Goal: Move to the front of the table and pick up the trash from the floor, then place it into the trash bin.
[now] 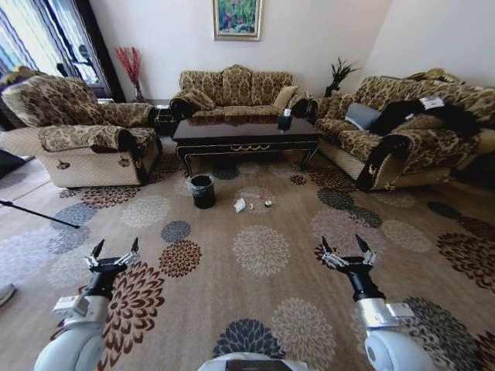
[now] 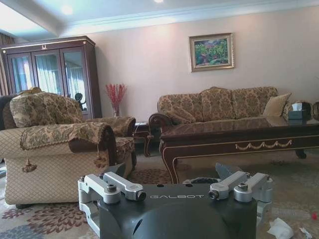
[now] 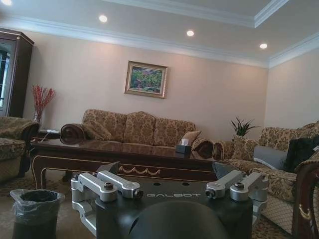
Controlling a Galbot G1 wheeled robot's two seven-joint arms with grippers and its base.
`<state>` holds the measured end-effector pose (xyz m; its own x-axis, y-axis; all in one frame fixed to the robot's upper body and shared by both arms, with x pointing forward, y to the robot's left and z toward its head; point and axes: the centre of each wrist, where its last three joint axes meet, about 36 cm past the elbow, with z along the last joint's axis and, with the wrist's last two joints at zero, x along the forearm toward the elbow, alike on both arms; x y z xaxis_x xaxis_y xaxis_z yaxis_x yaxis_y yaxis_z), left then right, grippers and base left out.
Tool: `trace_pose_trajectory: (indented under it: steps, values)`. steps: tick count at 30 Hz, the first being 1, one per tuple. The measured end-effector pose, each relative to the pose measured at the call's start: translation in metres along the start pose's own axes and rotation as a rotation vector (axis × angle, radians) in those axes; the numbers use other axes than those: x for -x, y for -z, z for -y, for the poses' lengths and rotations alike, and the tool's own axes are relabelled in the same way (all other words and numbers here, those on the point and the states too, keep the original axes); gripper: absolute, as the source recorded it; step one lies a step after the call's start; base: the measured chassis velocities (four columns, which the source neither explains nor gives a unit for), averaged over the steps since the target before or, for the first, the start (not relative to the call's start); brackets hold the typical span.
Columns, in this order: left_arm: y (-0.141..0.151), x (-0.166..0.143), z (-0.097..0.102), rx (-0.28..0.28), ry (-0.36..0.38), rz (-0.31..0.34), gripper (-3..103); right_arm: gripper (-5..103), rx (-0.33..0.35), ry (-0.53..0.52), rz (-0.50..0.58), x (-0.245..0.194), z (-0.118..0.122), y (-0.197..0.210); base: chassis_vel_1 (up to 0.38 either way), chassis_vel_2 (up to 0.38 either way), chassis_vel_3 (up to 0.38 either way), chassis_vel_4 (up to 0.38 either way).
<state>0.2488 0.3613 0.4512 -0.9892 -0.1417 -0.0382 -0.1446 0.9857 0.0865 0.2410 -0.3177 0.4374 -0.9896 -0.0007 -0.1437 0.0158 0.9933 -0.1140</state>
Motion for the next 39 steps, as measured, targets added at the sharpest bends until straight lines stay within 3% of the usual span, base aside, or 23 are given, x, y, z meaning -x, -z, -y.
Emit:
trace_pose_trajectory:
  steps: [25, 31, 39]
  values:
    - [-0.001, -0.005, 0.002, -0.019, -0.017, 0.001, 100, 100, -0.022, 0.014, -0.005, -0.002, 0.001, -0.002, 0.000, 0.000, 0.000, 0.000]
    - [-0.004, -0.009, 0.003, -0.017, -0.022, -0.008, 100, 100, -0.081, 0.075, 0.003, -0.003, 0.004, -0.008, 0.000, 0.000, 0.000, 0.000]
    - [-0.004, -0.011, 0.008, -0.031, -0.026, -0.010, 100, 100, -0.079, 0.088, -0.003, -0.002, 0.006, -0.013, 0.000, 0.000, 0.000, 0.000]
